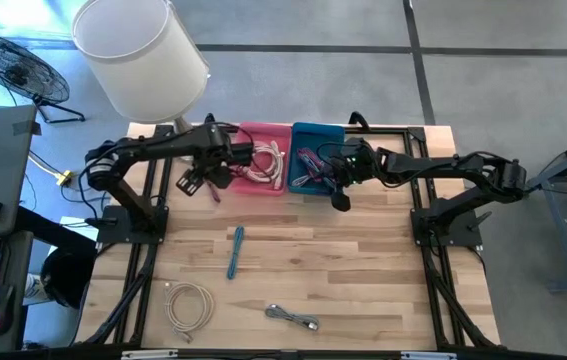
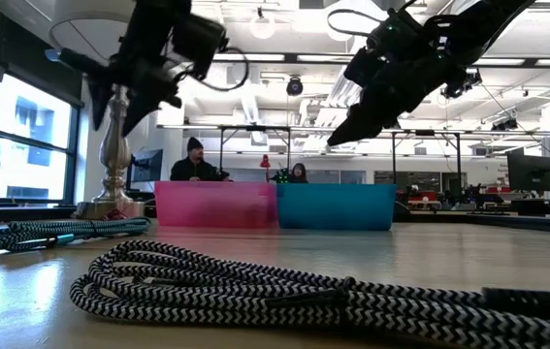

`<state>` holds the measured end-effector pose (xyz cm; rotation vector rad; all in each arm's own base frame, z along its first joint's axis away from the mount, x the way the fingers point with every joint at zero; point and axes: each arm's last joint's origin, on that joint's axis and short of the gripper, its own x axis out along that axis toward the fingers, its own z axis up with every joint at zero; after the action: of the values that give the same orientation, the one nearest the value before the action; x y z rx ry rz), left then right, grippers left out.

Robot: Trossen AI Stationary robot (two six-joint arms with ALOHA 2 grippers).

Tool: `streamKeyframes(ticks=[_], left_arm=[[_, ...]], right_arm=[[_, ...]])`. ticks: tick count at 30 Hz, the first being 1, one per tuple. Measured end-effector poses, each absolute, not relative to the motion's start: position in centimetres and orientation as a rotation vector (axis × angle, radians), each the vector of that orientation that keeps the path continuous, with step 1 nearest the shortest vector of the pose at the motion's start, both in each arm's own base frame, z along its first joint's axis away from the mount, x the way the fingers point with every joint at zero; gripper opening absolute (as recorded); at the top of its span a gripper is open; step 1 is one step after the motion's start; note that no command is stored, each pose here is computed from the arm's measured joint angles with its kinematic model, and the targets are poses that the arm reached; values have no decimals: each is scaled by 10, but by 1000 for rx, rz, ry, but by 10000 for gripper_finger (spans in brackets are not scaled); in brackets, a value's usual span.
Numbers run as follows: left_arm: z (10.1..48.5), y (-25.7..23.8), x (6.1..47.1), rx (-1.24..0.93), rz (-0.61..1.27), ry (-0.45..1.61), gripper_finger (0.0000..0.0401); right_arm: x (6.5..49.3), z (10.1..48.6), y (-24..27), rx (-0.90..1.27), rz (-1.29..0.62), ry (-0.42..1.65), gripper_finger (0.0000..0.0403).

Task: Pick & Place USB Port
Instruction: Put the pink charger cable into the blue bin

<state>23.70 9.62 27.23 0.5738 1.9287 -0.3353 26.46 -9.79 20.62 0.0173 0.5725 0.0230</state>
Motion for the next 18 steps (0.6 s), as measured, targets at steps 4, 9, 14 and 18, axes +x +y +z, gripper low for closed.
streamKeyframes(ticks=[4,9,14,18], left_arm=[[257,92,225,540,-349,1991,205],[237,90,219,504,-354,2024,205],[223,90,221,513,-348,1979,204],[219,91,228,537,-364,1891,204]], right_arm=[[265,206,-98,6,26,572,209],[265,207,-98,4,26,566,209],[266,208,-98,6,22,555,209],[266,209,-98,15,18,546,209]])
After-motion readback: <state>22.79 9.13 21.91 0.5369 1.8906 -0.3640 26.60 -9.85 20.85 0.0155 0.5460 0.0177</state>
